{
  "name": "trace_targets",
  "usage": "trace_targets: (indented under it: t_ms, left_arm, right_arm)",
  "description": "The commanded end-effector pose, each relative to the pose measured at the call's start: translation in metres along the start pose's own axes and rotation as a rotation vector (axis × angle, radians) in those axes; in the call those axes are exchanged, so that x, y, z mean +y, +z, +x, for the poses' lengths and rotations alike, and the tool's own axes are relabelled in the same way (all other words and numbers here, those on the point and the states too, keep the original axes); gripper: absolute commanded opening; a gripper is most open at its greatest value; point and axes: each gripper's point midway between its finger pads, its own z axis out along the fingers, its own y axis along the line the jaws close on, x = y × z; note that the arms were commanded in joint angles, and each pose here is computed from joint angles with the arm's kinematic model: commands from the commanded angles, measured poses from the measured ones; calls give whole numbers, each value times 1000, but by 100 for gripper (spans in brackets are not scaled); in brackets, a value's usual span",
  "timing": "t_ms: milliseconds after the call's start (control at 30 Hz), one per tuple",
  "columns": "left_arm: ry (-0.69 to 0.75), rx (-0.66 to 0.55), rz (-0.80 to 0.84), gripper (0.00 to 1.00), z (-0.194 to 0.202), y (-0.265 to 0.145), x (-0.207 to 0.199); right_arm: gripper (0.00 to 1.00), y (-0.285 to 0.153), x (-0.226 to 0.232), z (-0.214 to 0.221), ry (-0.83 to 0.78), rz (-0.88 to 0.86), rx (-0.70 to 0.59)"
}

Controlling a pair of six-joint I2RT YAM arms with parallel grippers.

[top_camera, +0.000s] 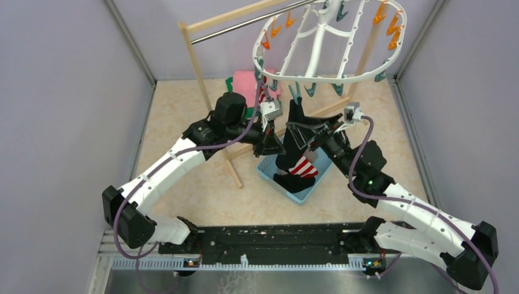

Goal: Remove the socks clipped to the hanger

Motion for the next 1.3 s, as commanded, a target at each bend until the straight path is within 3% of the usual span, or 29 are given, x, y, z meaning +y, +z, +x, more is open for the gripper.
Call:
trace_targets:
  t_ms: [0, 400, 967, 1267]
  left_arm:
    - [58, -37, -16, 0, -18, 8, 6]
    - [105, -26, -30, 0, -19, 17, -1]
    - [103, -38, -29, 0, -23, 15, -5]
    - [97, -46, -26, 0, -26, 18, -4]
  right_arm:
    - [59, 22, -8, -41, -137, 101, -90]
    - [60, 60, -10, -60, -229, 130, -151]
    - [51, 74, -23, -93, -237, 155, -273]
    - [40, 80, -25, -93, -220, 135, -280]
